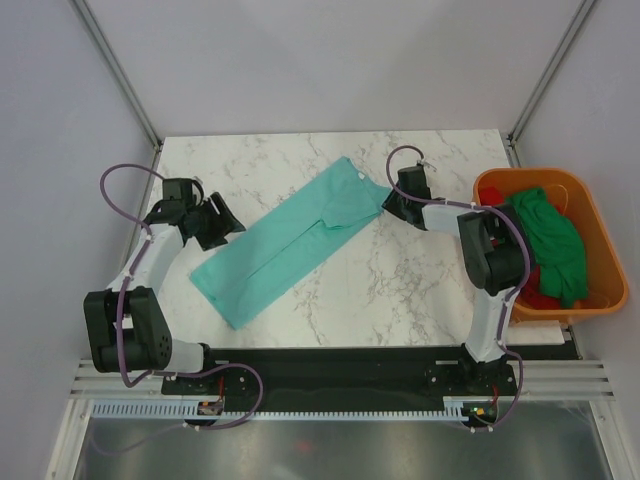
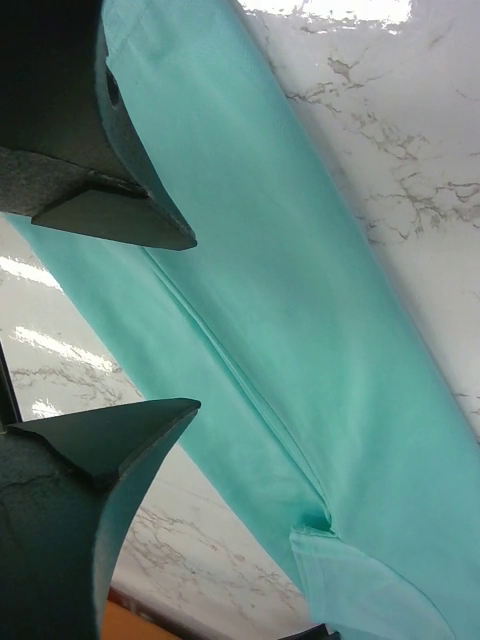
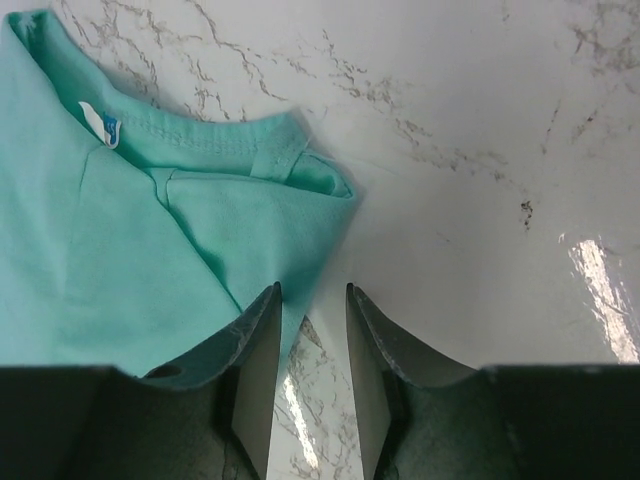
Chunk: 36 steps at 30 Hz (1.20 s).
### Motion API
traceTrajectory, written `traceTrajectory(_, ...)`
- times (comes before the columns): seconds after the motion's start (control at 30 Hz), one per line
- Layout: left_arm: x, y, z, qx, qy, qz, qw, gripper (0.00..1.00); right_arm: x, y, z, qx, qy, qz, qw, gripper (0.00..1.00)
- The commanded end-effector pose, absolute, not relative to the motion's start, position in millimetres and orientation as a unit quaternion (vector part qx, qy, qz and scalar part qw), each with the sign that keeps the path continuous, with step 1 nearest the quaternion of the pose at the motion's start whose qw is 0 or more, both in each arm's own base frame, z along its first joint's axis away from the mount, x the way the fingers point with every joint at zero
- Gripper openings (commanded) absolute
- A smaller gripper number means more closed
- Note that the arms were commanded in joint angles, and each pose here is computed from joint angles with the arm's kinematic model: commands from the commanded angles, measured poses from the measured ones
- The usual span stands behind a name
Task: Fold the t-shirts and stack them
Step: Fold the tshirt
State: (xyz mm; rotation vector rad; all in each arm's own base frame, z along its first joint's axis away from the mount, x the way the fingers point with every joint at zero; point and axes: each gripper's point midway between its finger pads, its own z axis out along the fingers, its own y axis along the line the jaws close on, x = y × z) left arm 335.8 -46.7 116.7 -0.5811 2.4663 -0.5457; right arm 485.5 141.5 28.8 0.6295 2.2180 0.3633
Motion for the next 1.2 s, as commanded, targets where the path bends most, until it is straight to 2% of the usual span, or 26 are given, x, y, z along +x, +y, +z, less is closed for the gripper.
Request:
traceTrajectory(0.0,344,-58,135,-0.203,0.904,-0.229,0.299,0.69,495,135,21,0.259,0.872,0.130,0.395,0.40)
traceTrajectory(0.2,345,-65,137,-0.194,0.905,-0.231,0.299,0.68,501,127,17,0.257,0.872,0.116,0.400,0.22)
traceTrajectory(0.27,344,-78,146,-0.182,0.899,-0.266,0.295,0.68,508,120,17,0.254,0.872,0.106,0.404,0.09)
traceTrajectory(0.33,350,-89,162,-0.168,0.892,-0.289,0.305,0.67,520,116,21,0.242,0.873,0.101,0.412,0.00)
traceTrajectory(0.47,356,-114,179,-0.121,0.892,-0.298,0.318,0.67,549,100,27,0.216,0.873,0.086,0.428,0.00)
traceTrajectory(0.6,355,-115,162,-0.103,0.903,-0.285,0.305,0.66,587,89,16,0.179,0.883,0.079,0.426,0.00)
traceTrajectory(0.63,352,-114,153,-0.105,0.907,-0.281,0.296,0.66,608,89,37,0.172,0.874,0.082,0.446,0.00)
traceTrajectory(0.73,345,-114,129,-0.101,0.918,-0.275,0.267,0.65,634,81,49,0.155,0.874,0.073,0.455,0.06)
traceTrajectory(0.8,342,-116,118,-0.103,0.922,-0.276,0.250,0.65,638,75,61,0.154,0.874,0.074,0.455,0.17)
traceTrajectory(0.87,340,-120,117,-0.100,0.921,-0.289,0.240,0.65,634,77,76,0.155,0.871,0.082,0.458,0.23)
traceTrajectory(0.97,345,-121,129,-0.092,0.917,-0.292,0.257,0.65,611,83,117,0.181,0.862,0.115,0.459,0.37)
traceTrajectory(1.03,357,-107,133,-0.098,0.919,-0.253,0.286,0.66,584,99,108,0.211,0.869,0.142,0.425,0.38)
traceTrajectory(1.07,362,-99,132,-0.102,0.921,-0.233,0.296,0.67,572,106,126,0.220,0.863,0.153,0.428,0.41)
traceTrajectory(1.17,370,-85,125,-0.127,0.921,-0.229,0.287,0.67,512,139,108,0.243,0.878,0.164,0.378,0.45)
